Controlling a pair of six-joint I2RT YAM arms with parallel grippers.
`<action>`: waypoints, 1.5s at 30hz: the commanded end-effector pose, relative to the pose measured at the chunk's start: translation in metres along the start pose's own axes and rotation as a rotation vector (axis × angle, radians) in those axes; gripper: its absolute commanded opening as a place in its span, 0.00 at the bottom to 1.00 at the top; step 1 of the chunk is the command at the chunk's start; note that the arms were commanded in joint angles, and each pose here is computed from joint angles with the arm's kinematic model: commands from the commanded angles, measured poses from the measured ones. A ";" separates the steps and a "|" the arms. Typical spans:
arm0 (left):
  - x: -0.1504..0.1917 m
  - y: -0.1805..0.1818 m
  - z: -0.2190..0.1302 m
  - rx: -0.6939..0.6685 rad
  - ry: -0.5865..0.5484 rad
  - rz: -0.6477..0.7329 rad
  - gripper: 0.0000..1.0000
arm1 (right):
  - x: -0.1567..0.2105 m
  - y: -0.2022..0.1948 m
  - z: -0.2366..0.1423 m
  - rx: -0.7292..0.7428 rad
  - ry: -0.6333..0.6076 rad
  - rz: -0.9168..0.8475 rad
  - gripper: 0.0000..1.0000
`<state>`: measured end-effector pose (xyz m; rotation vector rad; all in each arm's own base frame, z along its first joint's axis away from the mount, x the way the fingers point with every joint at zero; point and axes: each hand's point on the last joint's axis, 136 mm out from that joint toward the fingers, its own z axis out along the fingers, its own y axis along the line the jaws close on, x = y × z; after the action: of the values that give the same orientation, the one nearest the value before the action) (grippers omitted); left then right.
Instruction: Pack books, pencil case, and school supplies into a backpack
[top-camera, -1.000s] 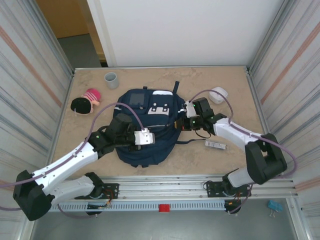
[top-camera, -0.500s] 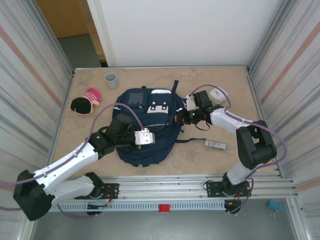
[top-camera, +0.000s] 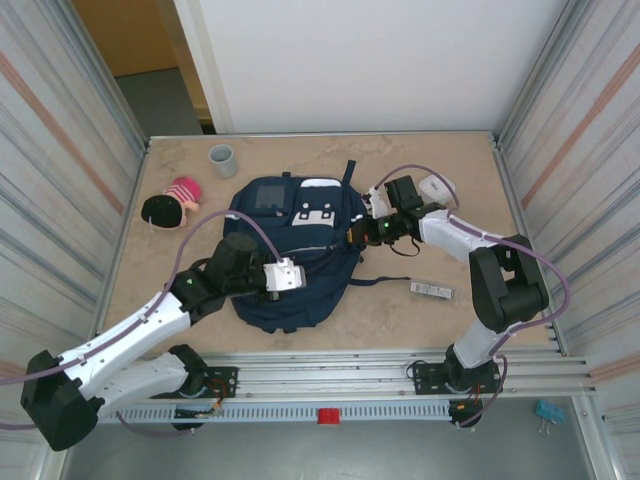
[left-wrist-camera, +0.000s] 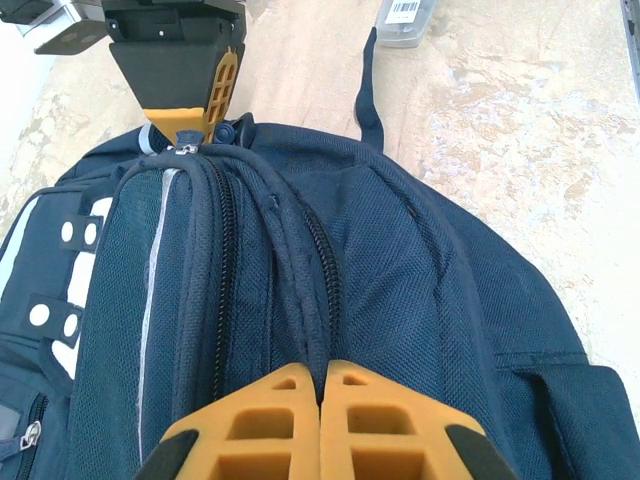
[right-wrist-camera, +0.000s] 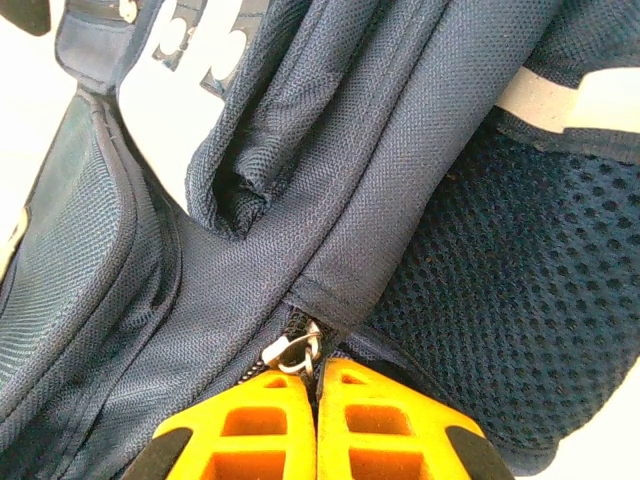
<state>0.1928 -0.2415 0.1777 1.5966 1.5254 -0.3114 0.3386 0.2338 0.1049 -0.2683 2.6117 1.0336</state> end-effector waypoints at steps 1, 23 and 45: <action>-0.015 -0.033 -0.024 0.143 -0.083 -0.005 0.00 | -0.066 -0.070 -0.034 0.278 -0.236 0.038 0.00; -0.008 0.005 -0.023 -0.037 -0.062 -0.145 0.41 | -0.072 -0.004 -0.043 0.206 -0.221 -0.214 0.00; 0.011 0.037 0.059 -0.243 0.209 -0.594 0.73 | -0.008 0.116 -0.034 0.084 -0.233 -0.107 0.00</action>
<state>0.2415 -0.2786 0.1574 1.0613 2.0590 -0.3275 0.3059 0.2825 0.1638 -0.2511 2.5169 0.7484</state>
